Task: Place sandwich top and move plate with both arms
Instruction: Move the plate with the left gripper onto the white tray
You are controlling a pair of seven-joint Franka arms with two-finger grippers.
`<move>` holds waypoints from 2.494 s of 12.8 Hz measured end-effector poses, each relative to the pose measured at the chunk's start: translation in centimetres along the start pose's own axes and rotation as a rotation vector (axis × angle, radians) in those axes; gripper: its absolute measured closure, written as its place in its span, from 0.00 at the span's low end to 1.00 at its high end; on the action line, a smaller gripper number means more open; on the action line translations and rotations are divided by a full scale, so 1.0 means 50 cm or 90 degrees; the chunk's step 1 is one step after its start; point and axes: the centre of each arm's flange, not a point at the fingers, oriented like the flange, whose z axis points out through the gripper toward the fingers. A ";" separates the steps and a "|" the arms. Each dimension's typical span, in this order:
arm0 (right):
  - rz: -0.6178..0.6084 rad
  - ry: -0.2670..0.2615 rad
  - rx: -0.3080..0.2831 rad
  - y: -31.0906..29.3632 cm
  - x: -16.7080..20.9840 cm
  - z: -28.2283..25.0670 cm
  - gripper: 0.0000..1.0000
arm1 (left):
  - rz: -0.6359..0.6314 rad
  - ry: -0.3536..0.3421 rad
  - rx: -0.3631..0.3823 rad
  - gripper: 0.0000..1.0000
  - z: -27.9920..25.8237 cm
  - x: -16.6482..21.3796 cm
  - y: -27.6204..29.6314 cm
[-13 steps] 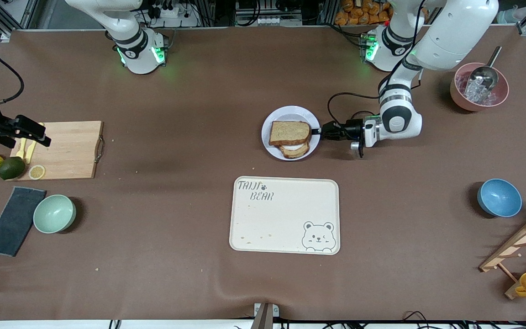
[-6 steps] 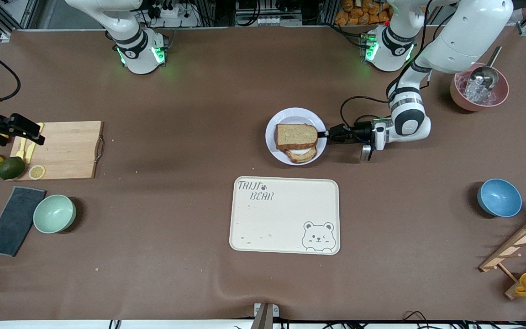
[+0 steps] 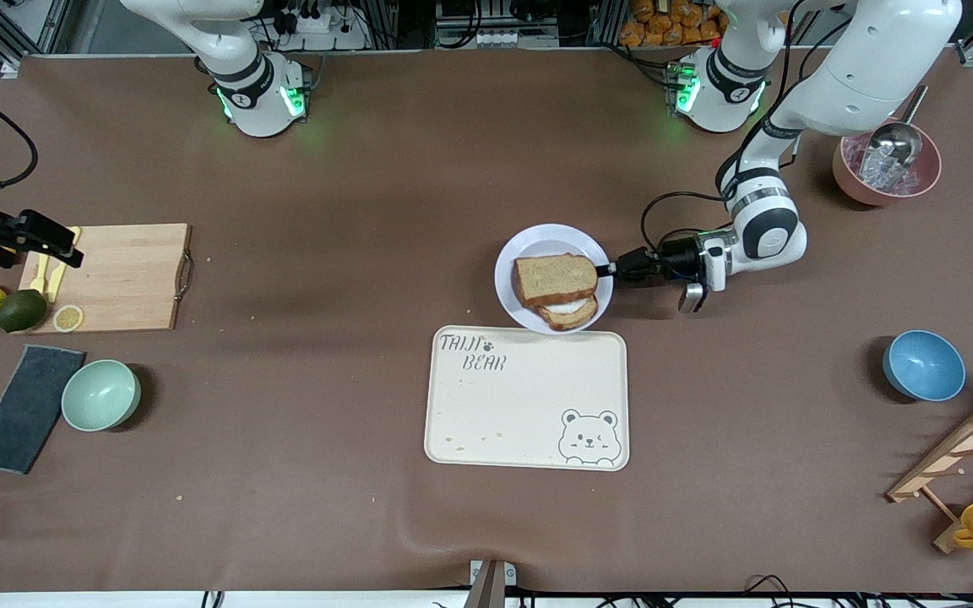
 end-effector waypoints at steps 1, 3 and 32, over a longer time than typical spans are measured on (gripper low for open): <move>0.000 -0.001 0.000 -0.001 0.000 0.000 0.00 | 0.004 0.019 -0.005 0.95 -0.003 0.013 0.012; 0.000 -0.003 0.000 -0.002 -0.001 0.001 0.00 | 0.011 0.056 -0.002 0.95 -0.008 0.045 0.032; 0.006 -0.029 0.001 0.004 0.002 0.026 0.00 | -0.023 0.298 0.051 0.34 0.169 0.195 -0.033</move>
